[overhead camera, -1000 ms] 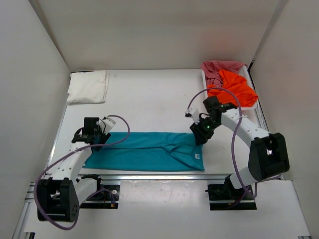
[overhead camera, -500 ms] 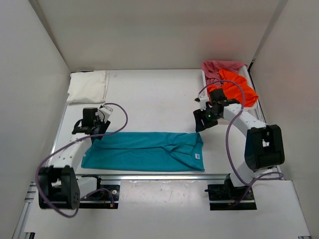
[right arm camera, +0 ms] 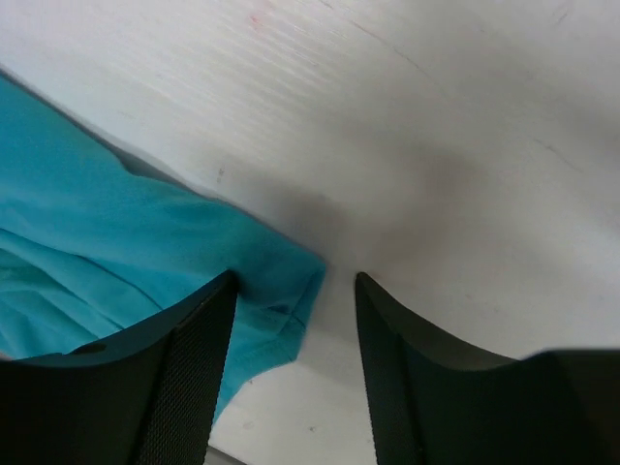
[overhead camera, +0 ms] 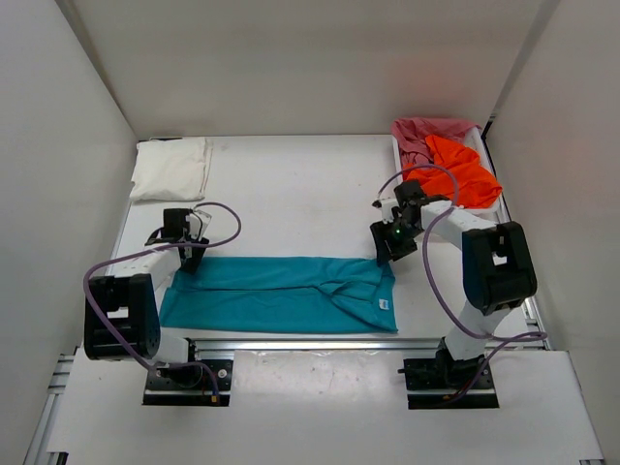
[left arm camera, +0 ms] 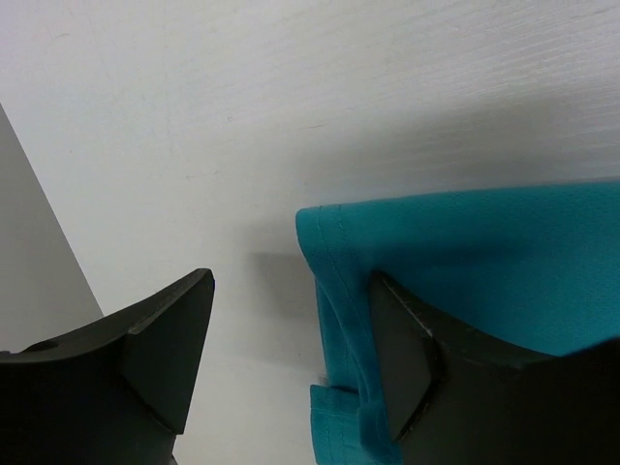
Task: Fold and stack the t-shirts
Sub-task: Rotate the tshirt 90 degrees
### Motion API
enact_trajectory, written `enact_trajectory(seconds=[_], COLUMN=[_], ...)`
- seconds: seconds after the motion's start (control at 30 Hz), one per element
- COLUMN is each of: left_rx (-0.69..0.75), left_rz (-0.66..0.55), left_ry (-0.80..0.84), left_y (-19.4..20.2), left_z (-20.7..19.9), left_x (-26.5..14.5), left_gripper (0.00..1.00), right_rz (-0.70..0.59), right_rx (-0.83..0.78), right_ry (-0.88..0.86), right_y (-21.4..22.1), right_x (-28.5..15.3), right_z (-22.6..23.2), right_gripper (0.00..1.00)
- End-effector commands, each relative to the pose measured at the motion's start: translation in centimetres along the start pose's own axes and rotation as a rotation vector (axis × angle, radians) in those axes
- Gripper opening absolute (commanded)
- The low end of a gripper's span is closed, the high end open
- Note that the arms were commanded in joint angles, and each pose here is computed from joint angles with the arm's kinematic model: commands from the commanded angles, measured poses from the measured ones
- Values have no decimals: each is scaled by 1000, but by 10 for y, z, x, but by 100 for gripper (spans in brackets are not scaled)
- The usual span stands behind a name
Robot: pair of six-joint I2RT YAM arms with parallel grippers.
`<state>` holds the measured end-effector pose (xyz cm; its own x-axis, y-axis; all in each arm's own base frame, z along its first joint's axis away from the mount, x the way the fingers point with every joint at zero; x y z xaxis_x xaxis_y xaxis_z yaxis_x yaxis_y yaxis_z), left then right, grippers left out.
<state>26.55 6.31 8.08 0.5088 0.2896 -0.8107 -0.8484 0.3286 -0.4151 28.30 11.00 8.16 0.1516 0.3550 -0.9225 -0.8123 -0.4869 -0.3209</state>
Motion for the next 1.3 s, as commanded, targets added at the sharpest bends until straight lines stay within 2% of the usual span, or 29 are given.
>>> enact_trajectory(seconds=[0.0, 0.03, 0.1, 0.13, 0.2, 0.23, 0.37, 0.53, 0.73, 0.8, 0.87, 0.9, 1.0, 1.17, 1.27], left_rx=[-35, -45, -53, -53, -70, -79, -128, -156, -172, -175, -180, -188, -192, -188, -199], left_rz=[-25, -20, -7, -1, 6, 18, 38, 58, 65, 70, 76, 62, 46, 0, -26], left_ry=[-41, -44, -56, -52, -62, -66, -80, -87, -70, -81, -80, -76, -74, -52, -41], left_y=[-8, -7, -3, -2, -2, -1, 1, 4, 4, 4, 5, 2, -2, -8, -10], left_z=[10, 11, 14, 14, 18, 21, 31, 35, 33, 37, 38, 39, 39, 29, 29], left_x=[-1, -1, -1, 0, -1, -1, -3, -5, -4, -4, -2, -4, -4, -7, -14], left_gripper=[76, 75, 75, 76, 75, 76, 76, 75, 77, 76, 76, 76, 76, 76, 77], right_rz=[27, 34, 36, 45, 35, 23, -33, -173, -371, -454, -544, -599, -616, -562, -467], right_rx=[24, 18, 22, 30, 29, 8, -45, -60, -47, -42, -10, -5, -4, -32, -36], right_ry=[18, 8, 9, 8, 9, 20, 11, 79, 387, 425, 417, 404, 397, 300, 254], right_y=[-3, -5, -8, -10, -15, -22, -59, -142, -248, -282, -307, -318, -318, -305, -284], right_x=[5, 8, 9, 13, 13, 13, 18, 22, 37, 30, 18, 5, -16, -49, -62], right_z=[-7, -8, -10, -10, -13, -14, -11, -22, -60, -66, -79, -79, -88, -70, -55], right_gripper=[57, 54, 36, 31, 9, 0, 0, 0, 0, 15, 60, 75, 83, 83, 81])
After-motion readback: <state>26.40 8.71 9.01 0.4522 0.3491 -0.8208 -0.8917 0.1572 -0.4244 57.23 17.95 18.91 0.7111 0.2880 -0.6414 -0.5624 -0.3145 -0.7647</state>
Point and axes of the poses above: each gripper's point midway between its finger pads, its own x axis out along the fingers, its own z axis along the line the jaws close on, y = z × x, the point moved 6 cm from there along -x, back along the fingers, and after that the axes turned 6 degrees about -x, right-handed, at the moved point
